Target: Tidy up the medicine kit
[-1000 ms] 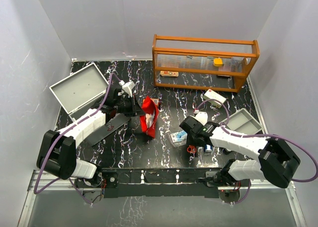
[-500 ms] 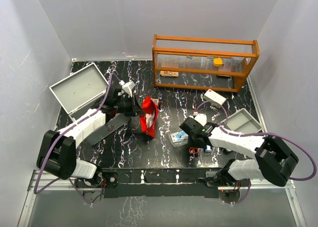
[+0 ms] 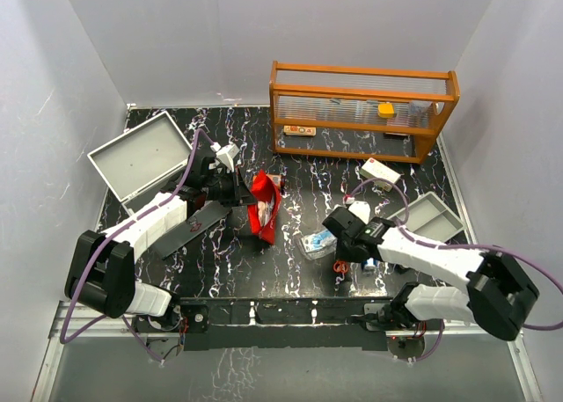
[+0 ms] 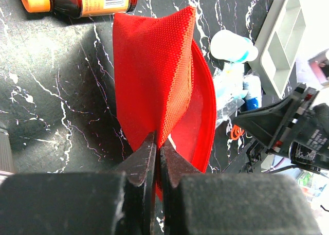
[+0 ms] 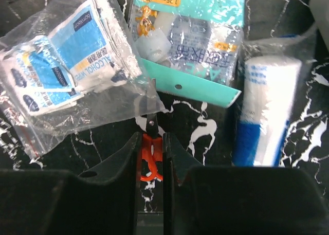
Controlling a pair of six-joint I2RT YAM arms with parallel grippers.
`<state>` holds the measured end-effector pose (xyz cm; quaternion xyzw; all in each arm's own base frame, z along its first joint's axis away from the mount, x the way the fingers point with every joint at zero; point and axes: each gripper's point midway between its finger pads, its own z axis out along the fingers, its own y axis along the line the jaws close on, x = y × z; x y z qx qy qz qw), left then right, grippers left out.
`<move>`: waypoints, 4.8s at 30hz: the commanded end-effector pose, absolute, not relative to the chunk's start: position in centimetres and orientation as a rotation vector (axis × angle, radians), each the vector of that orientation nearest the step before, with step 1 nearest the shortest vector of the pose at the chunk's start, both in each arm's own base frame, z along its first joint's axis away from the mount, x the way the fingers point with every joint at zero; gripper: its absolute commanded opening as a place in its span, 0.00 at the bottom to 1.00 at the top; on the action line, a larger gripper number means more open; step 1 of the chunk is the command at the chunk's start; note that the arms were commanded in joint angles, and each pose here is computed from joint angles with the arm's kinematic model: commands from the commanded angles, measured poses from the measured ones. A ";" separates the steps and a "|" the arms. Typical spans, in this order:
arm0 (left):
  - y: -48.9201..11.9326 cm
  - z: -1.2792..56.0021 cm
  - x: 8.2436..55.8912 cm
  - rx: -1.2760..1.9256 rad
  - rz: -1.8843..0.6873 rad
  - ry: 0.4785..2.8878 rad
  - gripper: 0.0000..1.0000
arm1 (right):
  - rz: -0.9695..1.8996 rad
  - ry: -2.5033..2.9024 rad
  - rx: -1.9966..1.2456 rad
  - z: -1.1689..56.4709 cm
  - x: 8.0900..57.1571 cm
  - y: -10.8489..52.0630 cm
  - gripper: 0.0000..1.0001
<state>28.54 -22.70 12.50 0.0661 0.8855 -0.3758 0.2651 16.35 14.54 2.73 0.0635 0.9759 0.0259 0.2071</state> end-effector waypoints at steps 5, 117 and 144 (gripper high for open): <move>-23.2 13.7 28.5 0.211 -1.047 2.350 0.00 | 0.141 2.579 0.333 7.1 17.1 13.6 0.10; -23.0 14.3 28.1 0.242 -1.047 2.348 0.00 | 0.351 2.356 0.197 13.9 22.9 19.6 0.42; -22.8 14.8 28.4 0.215 -1.016 2.370 0.00 | 0.266 2.460 0.417 5.4 21.9 16.6 0.54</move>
